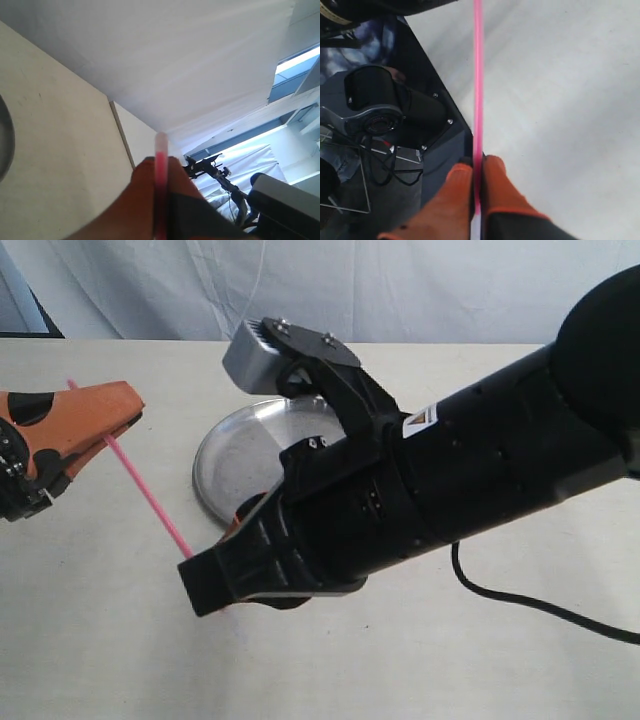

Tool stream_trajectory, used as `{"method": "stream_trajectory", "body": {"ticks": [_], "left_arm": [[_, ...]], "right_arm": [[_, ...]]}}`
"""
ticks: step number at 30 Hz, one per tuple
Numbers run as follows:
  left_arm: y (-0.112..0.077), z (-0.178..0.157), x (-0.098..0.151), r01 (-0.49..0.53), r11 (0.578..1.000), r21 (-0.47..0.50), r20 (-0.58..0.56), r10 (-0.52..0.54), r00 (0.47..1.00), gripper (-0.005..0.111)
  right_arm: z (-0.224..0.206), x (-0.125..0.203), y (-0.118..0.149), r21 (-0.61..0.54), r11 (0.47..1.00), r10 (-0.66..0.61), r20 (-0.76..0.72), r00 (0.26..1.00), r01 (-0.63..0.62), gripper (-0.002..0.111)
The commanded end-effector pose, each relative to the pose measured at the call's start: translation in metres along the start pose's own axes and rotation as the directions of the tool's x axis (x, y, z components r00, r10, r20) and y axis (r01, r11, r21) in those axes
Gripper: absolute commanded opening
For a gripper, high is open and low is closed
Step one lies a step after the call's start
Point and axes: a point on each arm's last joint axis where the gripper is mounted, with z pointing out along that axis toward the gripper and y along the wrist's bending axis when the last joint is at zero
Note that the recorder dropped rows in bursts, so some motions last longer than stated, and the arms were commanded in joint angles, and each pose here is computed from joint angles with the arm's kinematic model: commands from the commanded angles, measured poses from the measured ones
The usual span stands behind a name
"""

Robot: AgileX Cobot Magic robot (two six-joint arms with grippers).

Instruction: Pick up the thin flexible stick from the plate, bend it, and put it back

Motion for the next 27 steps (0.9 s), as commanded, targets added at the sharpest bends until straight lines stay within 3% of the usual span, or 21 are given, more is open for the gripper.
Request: {"method": "stream_trajectory", "body": {"ticks": [1,8,16,18,19,22,23,27], "left_arm": [[-0.003,0.001,0.001,-0.024,0.999,0.033,-0.02,0.025,0.999,0.0],[-0.005,0.001,0.003,-0.023,0.998,0.053,-0.029,0.025,0.999,0.0],[-0.01,0.004,0.004,-0.034,0.997,0.076,-0.046,0.038,0.998,0.0],[-0.012,0.005,0.003,-0.043,0.996,0.08,-0.046,0.047,0.998,0.0],[-0.012,0.005,0.002,-0.056,0.995,0.083,-0.046,0.06,0.997,0.0],[-0.012,0.006,0.001,-0.12,0.99,0.078,-0.042,0.124,0.991,0.0],[-0.012,0.006,0.0,-0.162,0.984,0.069,-0.037,0.165,0.986,0.0],[-0.001,0.008,0.003,-0.36,0.933,-0.015,-0.102,0.356,0.929,0.0]], "right_arm": [[0.0,-0.003,-0.003,0.042,0.998,-0.044,0.026,0.999,0.043,0.005],[0.0,-0.008,-0.008,0.087,0.995,-0.061,0.076,0.995,0.054,0.056],[0.024,0.007,-0.018,0.046,0.999,-0.002,-0.115,0.993,0.008,0.058],[0.028,0.008,-0.02,0.039,0.999,0.016,-0.131,0.991,-0.011,0.054],[0.029,0.008,-0.02,0.032,0.999,0.028,-0.135,0.99,-0.024,0.046],[0.027,0.009,-0.016,-0.001,0.999,0.044,-0.154,0.987,-0.045,0.008],[0.025,0.01,-0.013,-0.016,0.999,0.036,-0.158,0.987,-0.039,0.0],[0.009,0.006,0.0,-0.058,0.998,-0.018,-0.094,0.995,0.012,-0.001]]}}
